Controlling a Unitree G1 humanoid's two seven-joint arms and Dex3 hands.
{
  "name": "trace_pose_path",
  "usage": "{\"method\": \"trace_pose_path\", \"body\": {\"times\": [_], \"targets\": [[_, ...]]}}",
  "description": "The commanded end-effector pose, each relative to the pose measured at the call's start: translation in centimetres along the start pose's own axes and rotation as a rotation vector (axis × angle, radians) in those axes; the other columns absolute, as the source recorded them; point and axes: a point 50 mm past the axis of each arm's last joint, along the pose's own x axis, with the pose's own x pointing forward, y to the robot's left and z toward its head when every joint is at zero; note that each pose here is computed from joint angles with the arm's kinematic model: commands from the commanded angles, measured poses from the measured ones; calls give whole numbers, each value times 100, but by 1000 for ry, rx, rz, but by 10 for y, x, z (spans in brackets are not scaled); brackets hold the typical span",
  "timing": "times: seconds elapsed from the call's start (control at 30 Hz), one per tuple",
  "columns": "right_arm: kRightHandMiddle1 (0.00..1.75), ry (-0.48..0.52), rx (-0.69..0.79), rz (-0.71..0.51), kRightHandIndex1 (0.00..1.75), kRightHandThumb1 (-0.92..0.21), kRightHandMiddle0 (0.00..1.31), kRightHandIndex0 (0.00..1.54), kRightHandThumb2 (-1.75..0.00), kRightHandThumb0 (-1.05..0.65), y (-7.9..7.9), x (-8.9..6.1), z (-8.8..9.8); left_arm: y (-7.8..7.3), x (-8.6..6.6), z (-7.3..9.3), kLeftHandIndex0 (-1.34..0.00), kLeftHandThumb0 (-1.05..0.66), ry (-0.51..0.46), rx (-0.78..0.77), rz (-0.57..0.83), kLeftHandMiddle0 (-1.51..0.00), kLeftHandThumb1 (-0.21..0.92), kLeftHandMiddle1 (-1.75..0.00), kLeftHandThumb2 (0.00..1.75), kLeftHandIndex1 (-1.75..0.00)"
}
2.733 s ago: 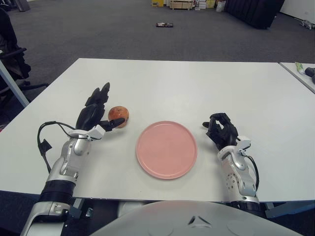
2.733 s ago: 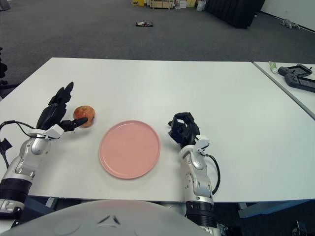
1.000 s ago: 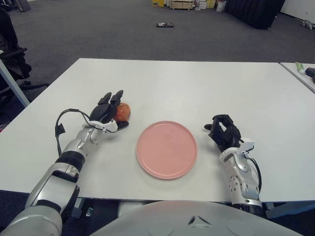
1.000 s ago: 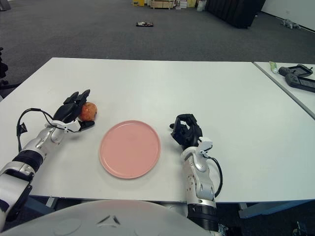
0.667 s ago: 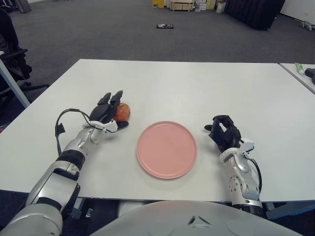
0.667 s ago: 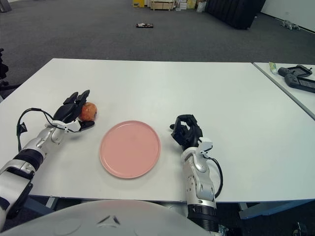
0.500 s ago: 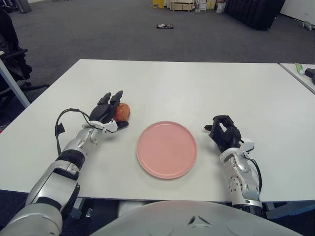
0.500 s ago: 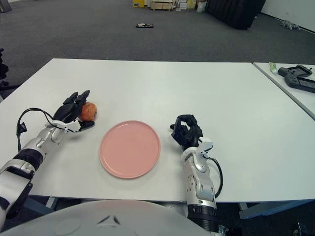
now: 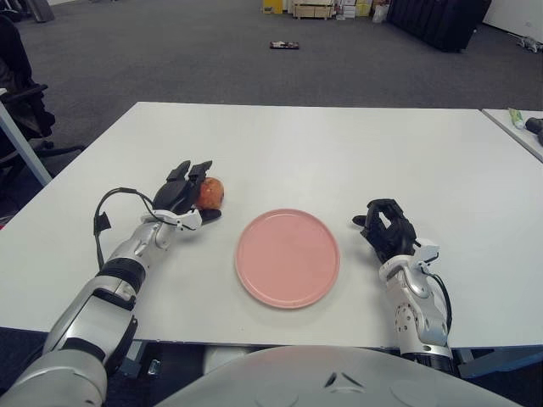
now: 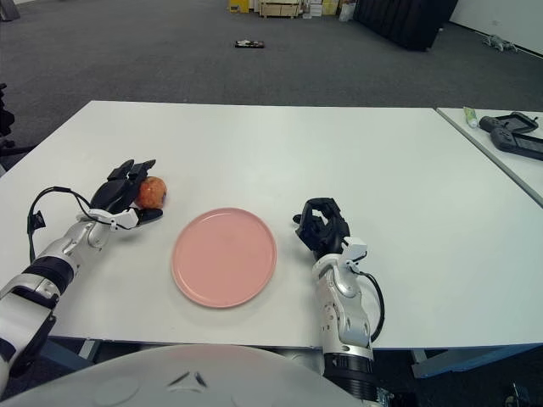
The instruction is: Put the apple into the plate.
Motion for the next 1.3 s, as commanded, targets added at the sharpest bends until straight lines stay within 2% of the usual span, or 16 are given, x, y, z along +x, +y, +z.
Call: {"method": "trace_pose_path", "body": {"times": [0.0,0.1,0.17,0.27,0.33,0.43,0.6,0.73,0.87,1.07,1.27], "targets": [[175,52,19,-24,152,-58,31,47,-93,-1,-1,-4,-11,-24,-15,-8,0,-90,32,70,-110,0,73,-69,52,-113],[175,48,15,-27,152,-57,32,47,-94,-1,-1,-5,-11,-23,-15,-7,-6,-82,15,95,-92,-3,54,-110,77,-152],[175,46,16,-30,152,-57,33,47,-94,-1,-1,-5,-11,-22,-15,-6,-13,-78,6,99,-82,-6,48,-124,85,-163],[175,45,22,-30,152,-57,33,47,-94,-1,-1,-5,-11,-22,-15,-5,-23,-72,-7,102,-67,-11,42,-142,92,-171],[175,45,24,-30,152,-57,32,47,-95,-1,-2,-5,-11,-21,-16,-3,-40,-60,-26,106,-49,-13,39,-156,108,-172],[175,45,25,-28,154,-56,32,47,-97,-1,-2,-5,-11,-19,-16,2,-54,-52,-61,113,-17,-28,34,-169,123,-174],[175,45,19,-27,156,-55,32,46,-98,-1,-2,-5,-11,-15,-16,7,-61,-50,-112,140,13,-46,29,-174,132,-175],[175,46,18,-28,153,-55,32,49,-98,-1,-2,-4,-11,-13,-17,13,-64,-50,-177,177,35,-77,27,-174,136,-175],[175,45,16,-29,151,-56,33,48,-96,-1,-3,-4,-11,-12,-18,18,-66,-51,-226,198,58,-94,25,-175,138,-175],[175,38,15,-27,152,-57,32,47,-95,-1,-2,-3,-11,-10,-21,24,-66,-50,-307,227,112,-111,25,-175,139,-175],[175,38,13,-27,154,-57,32,46,-96,-1,-2,-3,-10,-8,-22,29,-66,-50,-350,243,140,-118,25,-175,140,-175]]}}
